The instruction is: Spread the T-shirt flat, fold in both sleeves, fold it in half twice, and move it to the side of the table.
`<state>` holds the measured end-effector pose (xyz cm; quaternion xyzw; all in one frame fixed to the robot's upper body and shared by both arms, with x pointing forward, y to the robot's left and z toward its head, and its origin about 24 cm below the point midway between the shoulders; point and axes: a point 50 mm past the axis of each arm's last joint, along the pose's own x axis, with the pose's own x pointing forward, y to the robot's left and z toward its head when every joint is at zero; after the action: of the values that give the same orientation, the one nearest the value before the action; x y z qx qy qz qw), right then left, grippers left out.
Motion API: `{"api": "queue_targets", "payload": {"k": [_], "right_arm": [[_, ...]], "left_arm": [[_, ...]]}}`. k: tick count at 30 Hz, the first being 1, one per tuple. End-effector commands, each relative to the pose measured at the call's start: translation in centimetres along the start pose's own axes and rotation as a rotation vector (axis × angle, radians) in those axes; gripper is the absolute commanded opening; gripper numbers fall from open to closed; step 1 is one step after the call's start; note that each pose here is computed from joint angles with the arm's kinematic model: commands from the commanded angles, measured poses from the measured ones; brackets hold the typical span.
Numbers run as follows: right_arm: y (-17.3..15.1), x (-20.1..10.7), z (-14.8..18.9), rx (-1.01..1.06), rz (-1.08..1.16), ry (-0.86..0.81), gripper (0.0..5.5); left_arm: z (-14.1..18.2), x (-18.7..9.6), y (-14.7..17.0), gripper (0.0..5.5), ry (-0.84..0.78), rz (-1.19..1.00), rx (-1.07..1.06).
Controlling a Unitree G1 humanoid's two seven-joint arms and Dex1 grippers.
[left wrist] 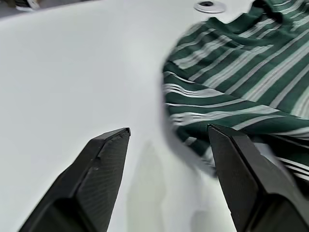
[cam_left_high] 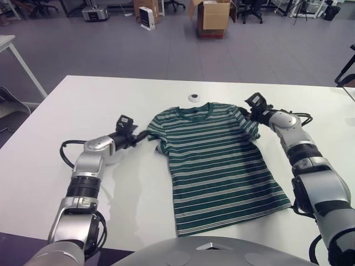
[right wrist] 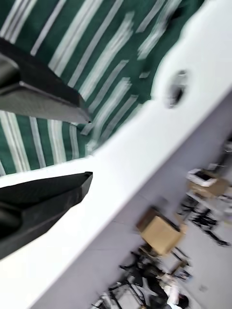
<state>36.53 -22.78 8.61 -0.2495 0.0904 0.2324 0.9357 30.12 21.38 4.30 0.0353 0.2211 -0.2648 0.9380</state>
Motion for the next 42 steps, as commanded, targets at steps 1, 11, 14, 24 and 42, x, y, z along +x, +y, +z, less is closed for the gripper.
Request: {"api": "queue_targets", "payload": {"k": [1, 11, 14, 24, 42], "right_arm": [[0.9, -1.0, -0.9, 0.021, 0.029, 0.000, 1.86], [4.0, -1.2, -1.3, 0.063, 0.101, 0.012, 1.86], [4.3, -1.2, -1.3, 0.068, 0.103, 0.018, 1.86], [5.2, -0.8, -1.5, 0.081, 0.113, 0.025, 1.86], [14.4, -6.5, -2.2, -0.303, 0.756, 0.048, 1.86]], "left_arm": [[-0.6, -0.2, -0.7, 2.95, 0.064, -0.025, 0.058], [-0.2, 0.3, -0.4, 2.95, 0.061, 0.001, 0.075], [0.0, 0.5, -0.2, 2.95, 0.047, 0.011, 0.059], [0.1, 1.4, 0.7, 2.95, 0.060, 0.040, 0.038], [-0.3, -1.4, 4.4, 2.95, 0.364, -0.266, 0.679]]}}
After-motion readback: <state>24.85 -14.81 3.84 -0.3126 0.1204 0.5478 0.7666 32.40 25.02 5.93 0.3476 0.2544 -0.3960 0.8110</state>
